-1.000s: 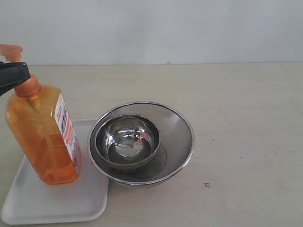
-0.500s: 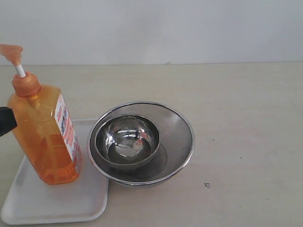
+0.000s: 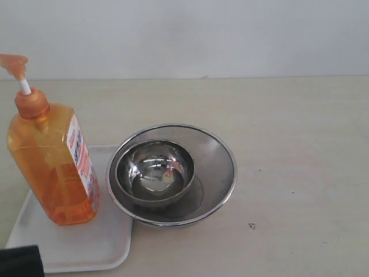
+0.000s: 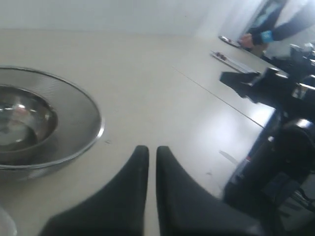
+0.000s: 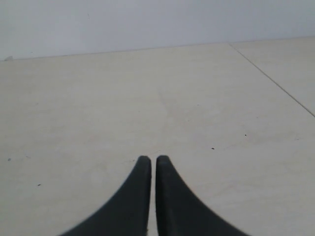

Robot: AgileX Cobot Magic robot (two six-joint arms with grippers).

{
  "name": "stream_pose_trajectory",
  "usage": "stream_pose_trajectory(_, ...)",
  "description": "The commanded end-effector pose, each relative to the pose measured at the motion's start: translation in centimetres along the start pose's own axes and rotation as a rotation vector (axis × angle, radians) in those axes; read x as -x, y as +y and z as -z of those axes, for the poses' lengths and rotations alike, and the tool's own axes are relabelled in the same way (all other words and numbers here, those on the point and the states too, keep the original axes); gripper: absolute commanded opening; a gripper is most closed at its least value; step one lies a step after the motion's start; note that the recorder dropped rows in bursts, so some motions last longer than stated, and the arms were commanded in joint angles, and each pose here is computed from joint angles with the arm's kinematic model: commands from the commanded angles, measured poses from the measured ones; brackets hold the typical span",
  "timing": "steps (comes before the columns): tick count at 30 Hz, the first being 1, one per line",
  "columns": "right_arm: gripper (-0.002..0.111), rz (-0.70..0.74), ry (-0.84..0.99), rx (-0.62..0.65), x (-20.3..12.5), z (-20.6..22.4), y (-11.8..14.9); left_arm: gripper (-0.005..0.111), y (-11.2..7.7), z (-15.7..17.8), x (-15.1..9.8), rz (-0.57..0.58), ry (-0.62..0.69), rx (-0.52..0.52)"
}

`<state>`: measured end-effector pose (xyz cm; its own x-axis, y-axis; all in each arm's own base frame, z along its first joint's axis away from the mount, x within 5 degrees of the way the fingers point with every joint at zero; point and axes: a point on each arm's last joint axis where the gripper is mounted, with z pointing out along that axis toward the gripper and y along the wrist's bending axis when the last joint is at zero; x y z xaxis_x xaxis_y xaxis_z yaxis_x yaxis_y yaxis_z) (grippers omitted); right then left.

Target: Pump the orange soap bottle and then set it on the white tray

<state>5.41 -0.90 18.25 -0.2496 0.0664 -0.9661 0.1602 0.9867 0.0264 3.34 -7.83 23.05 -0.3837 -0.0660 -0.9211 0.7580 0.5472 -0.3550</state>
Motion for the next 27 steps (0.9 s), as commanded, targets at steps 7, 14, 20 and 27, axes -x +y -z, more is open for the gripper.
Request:
stream_pose_trajectory(7, 0.001, 0.014, -0.016, -0.004, 0.1, 0.0, 0.0, 0.005, -0.6, 0.1, -0.4, -0.028, 0.012, -0.040)
stream_pose_trajectory(14, 0.001, 0.014, -0.016, -0.004, 0.1, 0.0, 0.0, 0.005, 0.2, 0.4, 2.1, -0.125, -0.268, 0.063)
stream_pose_trajectory(20, 0.001, 0.014, -0.016, -0.004, 0.1, 0.0, 0.0, 0.005, 1.5, 1.8, 3.2, -0.189, -0.430, 0.308)
stream_pose_trajectory(27, 0.001, 0.014, -0.016, -0.004, 0.1, 0.0, 0.0, 0.005, 1.2, 3.5, 3.3, -0.233, -0.565, 0.429)
